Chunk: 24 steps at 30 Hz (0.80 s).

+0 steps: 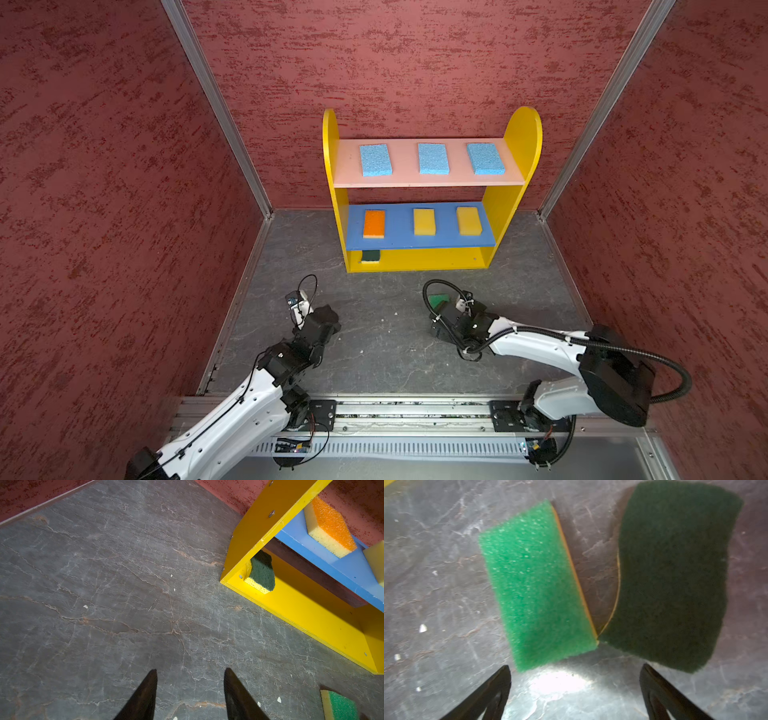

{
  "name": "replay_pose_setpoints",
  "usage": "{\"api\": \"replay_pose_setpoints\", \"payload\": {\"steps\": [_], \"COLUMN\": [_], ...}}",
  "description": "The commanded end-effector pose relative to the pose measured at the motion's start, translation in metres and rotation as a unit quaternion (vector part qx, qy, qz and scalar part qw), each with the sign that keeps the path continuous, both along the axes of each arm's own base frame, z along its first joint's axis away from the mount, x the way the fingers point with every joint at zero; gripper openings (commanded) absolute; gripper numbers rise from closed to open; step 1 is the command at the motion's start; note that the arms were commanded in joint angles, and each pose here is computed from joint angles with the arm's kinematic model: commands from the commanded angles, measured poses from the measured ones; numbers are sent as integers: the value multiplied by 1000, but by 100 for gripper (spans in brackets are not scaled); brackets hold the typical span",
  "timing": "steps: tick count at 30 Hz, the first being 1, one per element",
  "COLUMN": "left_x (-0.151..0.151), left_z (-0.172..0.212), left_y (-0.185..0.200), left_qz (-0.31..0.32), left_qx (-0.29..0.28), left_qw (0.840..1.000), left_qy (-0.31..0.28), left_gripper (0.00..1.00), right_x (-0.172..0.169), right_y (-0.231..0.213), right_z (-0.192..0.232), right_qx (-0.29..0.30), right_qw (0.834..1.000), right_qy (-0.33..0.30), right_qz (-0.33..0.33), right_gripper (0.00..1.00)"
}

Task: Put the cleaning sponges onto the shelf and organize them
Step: 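Lower the right gripper around the bright green sponge on the table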

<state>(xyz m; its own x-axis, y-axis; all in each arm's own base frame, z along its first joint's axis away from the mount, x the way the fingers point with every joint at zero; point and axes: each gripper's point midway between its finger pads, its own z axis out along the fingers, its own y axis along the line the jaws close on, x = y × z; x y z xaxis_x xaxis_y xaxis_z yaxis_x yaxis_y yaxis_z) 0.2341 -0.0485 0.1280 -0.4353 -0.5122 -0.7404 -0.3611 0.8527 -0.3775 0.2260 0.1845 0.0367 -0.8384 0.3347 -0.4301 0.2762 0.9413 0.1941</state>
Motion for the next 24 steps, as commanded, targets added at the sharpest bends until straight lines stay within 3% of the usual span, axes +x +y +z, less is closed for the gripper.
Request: {"api": "replay_pose_setpoints", "payload": {"steps": [1,11,24], "left_x": [-1,-8,-17], "left_z": [0,9,10], "left_y": [2,10,24], "left_qz": [6,21,47], "left_qx": [-5,-5,-2], "left_qw": [1000,1000,999], "left_qy": [4,1,-2], "left_gripper": [53,53,55], "right_x": [7,32,38], "right_y": [1,-30,4], "right_z": [0,-1,6], "right_qx": [10,8,21], "right_qw": [1000,999,996], "right_qy": [-11,-34,-48], "right_qz": [-4,-17,77], "right_gripper": [97,97,97]}}
